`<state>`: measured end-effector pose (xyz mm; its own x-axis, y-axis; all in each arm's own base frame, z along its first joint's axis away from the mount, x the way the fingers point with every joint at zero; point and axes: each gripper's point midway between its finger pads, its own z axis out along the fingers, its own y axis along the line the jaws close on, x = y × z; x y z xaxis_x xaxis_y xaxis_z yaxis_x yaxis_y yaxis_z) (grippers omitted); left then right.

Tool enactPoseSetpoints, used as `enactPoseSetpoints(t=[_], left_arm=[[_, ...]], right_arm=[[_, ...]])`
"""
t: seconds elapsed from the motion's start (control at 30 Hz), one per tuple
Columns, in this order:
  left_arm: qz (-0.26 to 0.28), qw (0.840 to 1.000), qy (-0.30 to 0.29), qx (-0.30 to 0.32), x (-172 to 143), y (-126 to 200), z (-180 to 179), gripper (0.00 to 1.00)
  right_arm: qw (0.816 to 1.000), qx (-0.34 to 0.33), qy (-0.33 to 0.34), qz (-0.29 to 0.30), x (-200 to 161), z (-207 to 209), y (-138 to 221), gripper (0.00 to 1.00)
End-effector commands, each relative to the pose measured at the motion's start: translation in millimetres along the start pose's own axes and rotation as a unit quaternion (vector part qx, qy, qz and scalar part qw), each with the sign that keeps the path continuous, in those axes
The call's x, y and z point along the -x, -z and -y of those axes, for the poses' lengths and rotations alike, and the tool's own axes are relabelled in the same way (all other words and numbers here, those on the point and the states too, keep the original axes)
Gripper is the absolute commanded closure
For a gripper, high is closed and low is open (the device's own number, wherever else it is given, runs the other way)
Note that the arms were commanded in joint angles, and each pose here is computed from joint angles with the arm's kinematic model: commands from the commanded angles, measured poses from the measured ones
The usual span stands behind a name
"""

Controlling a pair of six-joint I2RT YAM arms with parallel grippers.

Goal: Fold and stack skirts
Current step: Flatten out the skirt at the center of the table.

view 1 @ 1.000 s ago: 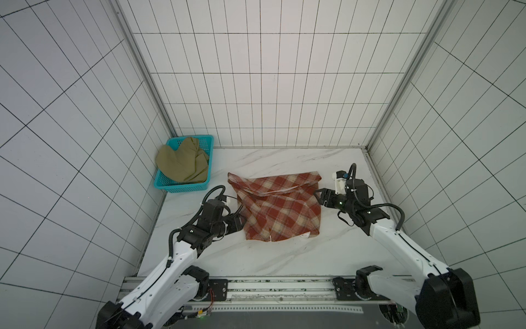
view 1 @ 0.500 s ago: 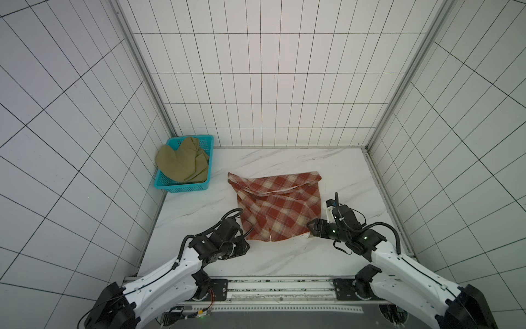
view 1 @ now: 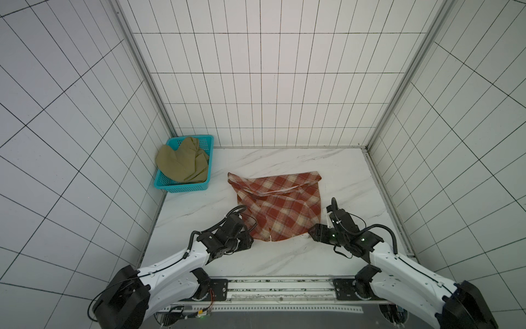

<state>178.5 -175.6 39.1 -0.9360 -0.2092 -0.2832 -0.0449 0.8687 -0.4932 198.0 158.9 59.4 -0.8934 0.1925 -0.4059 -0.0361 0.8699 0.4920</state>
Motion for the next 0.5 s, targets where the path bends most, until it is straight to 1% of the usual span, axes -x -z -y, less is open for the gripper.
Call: enactPoseSetpoints(t=[0.0, 0.17, 0.4, 0.47], left_arm=[[0.050, 0.999, -0.011, -0.020, 26.8, 2.4, 19.3, 0.54], [0.054, 0.998, -0.018, -0.020, 31.7, -2.5, 23.1, 0.55], [0.057, 0.998, -0.029, -0.022, 37.9, -5.8, 29.9, 0.70], [0.058, 0.998, -0.033, -0.021, 39.3, -5.4, 31.2, 0.71]], right_arm=[[1.000, -0.012, -0.007, -0.025, -18.1, 12.8, -9.8, 0.34], [0.999, -0.034, -0.001, -0.016, -12.7, 19.1, -14.2, 0.35], [0.998, -0.060, 0.003, -0.010, -8.1, 26.4, -18.4, 0.44], [0.998, -0.061, 0.003, -0.014, -8.2, 25.7, -18.6, 0.44]])
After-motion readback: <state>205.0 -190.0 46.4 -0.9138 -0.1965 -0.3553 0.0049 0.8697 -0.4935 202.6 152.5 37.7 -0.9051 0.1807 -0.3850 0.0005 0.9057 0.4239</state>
